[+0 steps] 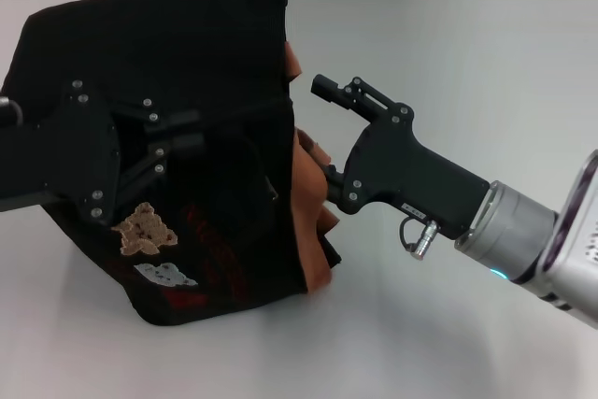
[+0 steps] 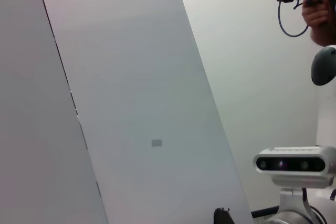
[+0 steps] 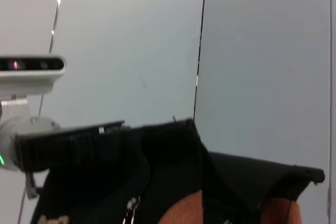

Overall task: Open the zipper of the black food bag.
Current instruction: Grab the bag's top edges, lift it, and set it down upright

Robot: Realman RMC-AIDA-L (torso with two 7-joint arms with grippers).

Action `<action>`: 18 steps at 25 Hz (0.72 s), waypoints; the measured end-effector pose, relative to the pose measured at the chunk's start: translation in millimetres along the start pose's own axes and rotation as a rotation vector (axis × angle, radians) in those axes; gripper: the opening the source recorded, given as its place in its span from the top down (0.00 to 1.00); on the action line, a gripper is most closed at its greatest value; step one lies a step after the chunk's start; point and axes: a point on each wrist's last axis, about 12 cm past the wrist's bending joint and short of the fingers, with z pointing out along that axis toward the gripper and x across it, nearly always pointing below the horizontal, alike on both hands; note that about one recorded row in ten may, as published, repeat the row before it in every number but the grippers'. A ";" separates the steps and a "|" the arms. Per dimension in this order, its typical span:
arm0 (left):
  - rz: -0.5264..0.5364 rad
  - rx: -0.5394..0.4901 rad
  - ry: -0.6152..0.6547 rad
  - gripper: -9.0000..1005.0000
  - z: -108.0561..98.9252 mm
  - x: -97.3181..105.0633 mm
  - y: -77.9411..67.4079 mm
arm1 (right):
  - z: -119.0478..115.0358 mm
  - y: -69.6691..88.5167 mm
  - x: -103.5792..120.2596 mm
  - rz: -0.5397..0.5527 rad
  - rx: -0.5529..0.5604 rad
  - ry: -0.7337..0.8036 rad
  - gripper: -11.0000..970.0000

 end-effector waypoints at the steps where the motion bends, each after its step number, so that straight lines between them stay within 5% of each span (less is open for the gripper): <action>1: 0.002 -0.001 -0.001 0.90 -0.2 0.6 -0.2 | 1.2 -0.1 1.6 -0.026 0.008 0.013 0.22; 18: -0.002 -0.010 0.002 0.90 -0.8 2.0 -0.8 | 14.8 6.2 3.7 -0.211 0.088 0.038 0.23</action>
